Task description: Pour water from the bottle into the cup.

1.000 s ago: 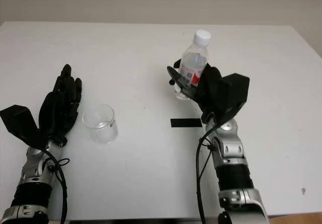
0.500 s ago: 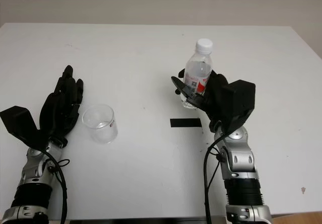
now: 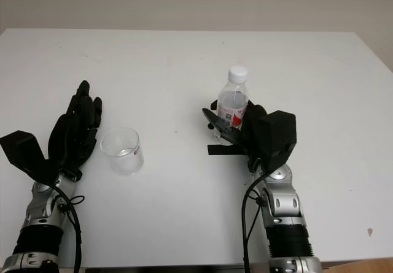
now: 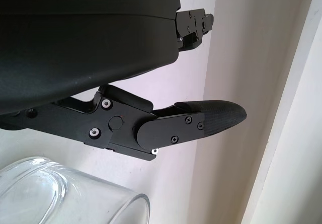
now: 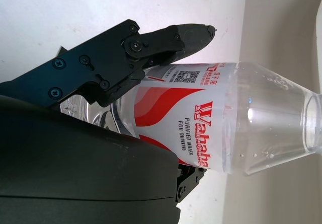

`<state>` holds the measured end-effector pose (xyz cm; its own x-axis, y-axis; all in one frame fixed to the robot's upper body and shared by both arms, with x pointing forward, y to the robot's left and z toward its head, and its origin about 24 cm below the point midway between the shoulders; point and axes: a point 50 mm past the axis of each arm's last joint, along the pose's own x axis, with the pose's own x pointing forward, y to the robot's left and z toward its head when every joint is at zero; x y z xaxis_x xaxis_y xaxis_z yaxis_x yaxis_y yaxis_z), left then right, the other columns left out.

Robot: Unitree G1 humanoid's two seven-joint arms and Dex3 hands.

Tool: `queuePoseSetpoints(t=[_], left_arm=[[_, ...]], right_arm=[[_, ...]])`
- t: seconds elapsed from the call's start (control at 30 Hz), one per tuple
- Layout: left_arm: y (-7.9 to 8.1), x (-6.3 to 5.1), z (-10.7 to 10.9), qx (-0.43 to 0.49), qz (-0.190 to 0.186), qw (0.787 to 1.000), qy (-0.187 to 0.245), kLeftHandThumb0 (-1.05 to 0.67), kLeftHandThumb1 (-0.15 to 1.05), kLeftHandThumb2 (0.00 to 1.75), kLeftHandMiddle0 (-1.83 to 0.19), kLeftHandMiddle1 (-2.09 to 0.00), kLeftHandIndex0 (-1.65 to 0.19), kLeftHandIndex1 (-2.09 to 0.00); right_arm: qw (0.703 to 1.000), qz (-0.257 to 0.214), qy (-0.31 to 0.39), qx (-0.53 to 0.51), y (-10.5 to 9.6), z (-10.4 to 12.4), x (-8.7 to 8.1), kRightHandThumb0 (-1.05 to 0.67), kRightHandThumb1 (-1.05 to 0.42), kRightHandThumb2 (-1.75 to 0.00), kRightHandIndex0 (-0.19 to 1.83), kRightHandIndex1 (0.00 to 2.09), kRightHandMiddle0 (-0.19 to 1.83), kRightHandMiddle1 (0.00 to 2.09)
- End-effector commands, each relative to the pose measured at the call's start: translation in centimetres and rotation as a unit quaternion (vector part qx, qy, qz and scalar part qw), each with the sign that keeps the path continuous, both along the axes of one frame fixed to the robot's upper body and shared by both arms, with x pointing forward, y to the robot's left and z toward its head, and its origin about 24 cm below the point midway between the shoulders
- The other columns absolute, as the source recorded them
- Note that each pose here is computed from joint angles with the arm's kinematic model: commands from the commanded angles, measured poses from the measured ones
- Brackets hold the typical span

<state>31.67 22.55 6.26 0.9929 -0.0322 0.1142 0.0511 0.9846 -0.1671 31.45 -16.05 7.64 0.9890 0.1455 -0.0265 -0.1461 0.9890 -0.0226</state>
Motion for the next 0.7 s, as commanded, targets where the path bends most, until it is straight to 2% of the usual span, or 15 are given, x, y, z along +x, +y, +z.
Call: queuePoseSetpoints(t=[0.0, 0.4, 0.6, 0.67], left_arm=[[0.4, -0.1, -0.1, 0.001, 0.004, 1.0, 0.002, -0.72, 1.05, 0.52, 0.13, -0.06, 0.12, -0.06], [0.6, 0.0, 0.2, 0.004, 0.001, 1.0, 0.005, -0.73, 1.05, 0.52, 0.13, -0.05, 0.12, -0.05], [0.7, -0.1, 0.2, 0.005, 0.0, 1.0, 0.004, -0.73, 1.05, 0.52, 0.14, -0.05, 0.14, -0.05], [0.7, -0.1, 0.2, 0.005, 0.002, 1.0, 0.006, -0.73, 1.05, 0.52, 0.14, -0.05, 0.14, -0.05]], right_arm=[[1.0, 0.0, -0.011, 0.011, 0.0, 0.1, -0.4, -0.42, -1.05, -0.47, 1.22, 2.09, 0.92, 2.09], [1.0, -0.016, 0.002, 0.019, 0.2, -1.9, -1.7, -0.41, -1.05, -0.44, 0.78, 2.09, 0.69, 2.09], [1.0, -0.015, -0.011, -0.021, 0.3, -2.5, -1.9, -0.43, -1.05, -0.44, 0.64, 2.09, 0.62, 2.09], [0.999, -0.016, -0.012, -0.026, 0.3, -2.6, -1.9, -0.44, -1.05, -0.43, 0.51, 2.09, 0.55, 2.09]])
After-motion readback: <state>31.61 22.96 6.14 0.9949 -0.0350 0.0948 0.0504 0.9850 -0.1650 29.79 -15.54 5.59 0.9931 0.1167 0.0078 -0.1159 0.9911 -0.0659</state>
